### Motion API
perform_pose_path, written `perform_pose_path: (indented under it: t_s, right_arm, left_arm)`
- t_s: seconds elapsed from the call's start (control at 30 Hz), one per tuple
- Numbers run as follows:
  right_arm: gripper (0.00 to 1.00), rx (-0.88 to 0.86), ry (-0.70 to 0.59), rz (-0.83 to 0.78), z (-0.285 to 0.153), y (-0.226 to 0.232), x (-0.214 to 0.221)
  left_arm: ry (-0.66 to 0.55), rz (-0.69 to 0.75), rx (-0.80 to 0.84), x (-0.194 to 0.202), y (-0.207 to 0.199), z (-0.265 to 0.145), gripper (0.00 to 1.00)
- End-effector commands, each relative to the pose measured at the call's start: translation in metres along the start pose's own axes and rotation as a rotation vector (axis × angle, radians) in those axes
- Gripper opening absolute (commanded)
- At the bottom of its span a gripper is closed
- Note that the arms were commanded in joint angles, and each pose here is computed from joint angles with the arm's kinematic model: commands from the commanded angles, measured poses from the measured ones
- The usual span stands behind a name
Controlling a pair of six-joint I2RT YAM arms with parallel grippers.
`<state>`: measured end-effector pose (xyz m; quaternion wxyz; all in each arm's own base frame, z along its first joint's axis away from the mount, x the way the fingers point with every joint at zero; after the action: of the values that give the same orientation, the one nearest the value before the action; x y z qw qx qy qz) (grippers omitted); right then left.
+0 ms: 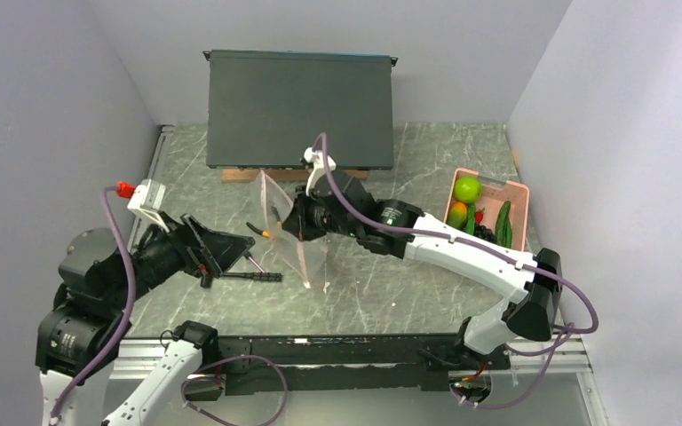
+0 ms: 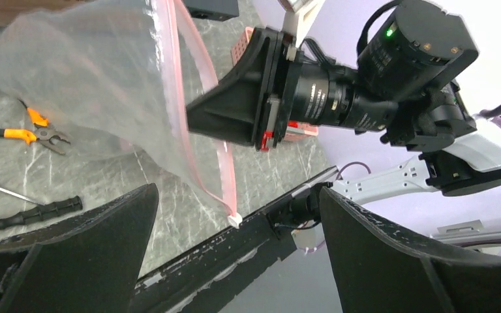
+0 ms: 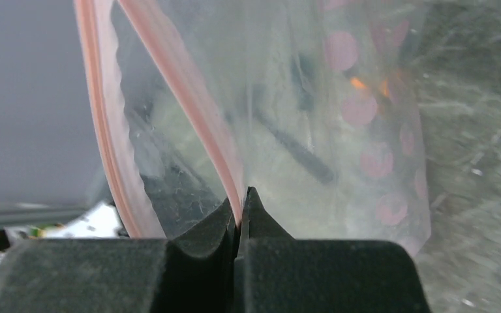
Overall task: Place the food in the zip-top bag and seal the zipper
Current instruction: Open the zipper of the food storage bag.
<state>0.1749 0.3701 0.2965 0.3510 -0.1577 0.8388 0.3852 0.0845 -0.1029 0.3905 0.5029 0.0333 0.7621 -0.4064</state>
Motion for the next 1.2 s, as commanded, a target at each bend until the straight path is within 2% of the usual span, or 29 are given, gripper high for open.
perform_pose_path:
  t_s: [0.0, 0.13, 0.27, 0.4, 0.47, 0.6, 0.73, 0.8, 1.0, 1.17]
  right_arm:
    - [0.0, -0.107, -0.085, 0.262, -0.009, 0.041, -0.044]
    - [0.0, -0.227, -0.12, 0.434, -0.007, 0.064, -0.057]
    - [0.0, -0.253, -0.105, 0.588, 0.004, 0.063, -0.045]
    - [0.0, -0.218, -0.106, 0.702, 0.015, 0.045, -0.026]
    - [0.0, -0.16, -0.119, 0.741, 0.019, 0.029, -0.016]
    - [0.0, -0.046, -0.159, 0.777, 0.022, -0.002, -0.002]
    - [0.0, -0.003, -0.173, 0.77, 0.017, -0.014, 0.003]
    - [0.0, 0.017, -0.183, 0.762, 0.013, -0.018, 0.004]
    - [0.0, 0.028, -0.217, 0.763, 0.005, -0.023, 0.003]
    - [0.0, 0.02, -0.215, 0.762, 0.004, -0.021, 0.002]
  left_arm:
    - [0.09, -0.028, -0.084, -0.006, 0.002, 0.002, 0.99]
    - [0.112, 0.007, -0.146, -0.019, 0.001, 0.0, 0.99]
    - [0.141, 0.031, -0.18, -0.028, 0.002, 0.004, 0.99]
    - [0.216, 0.034, -0.193, -0.026, 0.011, 0.021, 0.84]
    - [0.246, 0.038, -0.208, -0.023, 0.018, 0.03, 0.81]
    - [0.329, 0.074, -0.284, -0.007, 0.03, 0.056, 0.83]
    - [0.409, 0.191, -0.406, 0.007, 0.028, 0.081, 0.84]
    - [0.391, 0.225, -0.484, 0.005, 0.03, 0.084, 0.81]
    - [0.386, 0.231, -0.442, 0.025, 0.021, 0.111, 0.75]
    - [0.374, 0.269, -0.444, 0.031, 0.012, 0.124, 0.59]
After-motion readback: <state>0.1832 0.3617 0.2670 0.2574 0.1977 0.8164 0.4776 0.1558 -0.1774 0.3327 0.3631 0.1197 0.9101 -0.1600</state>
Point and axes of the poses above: each gripper's point midway between its finger pads, its own z axis out along the fingers, its own y axis along the line the jaws close on, x = y × z, the point moved 5 cm from there along -z, back along the fingers, and after that the axes turned 4 degrees about z, right-handed, at the moved point
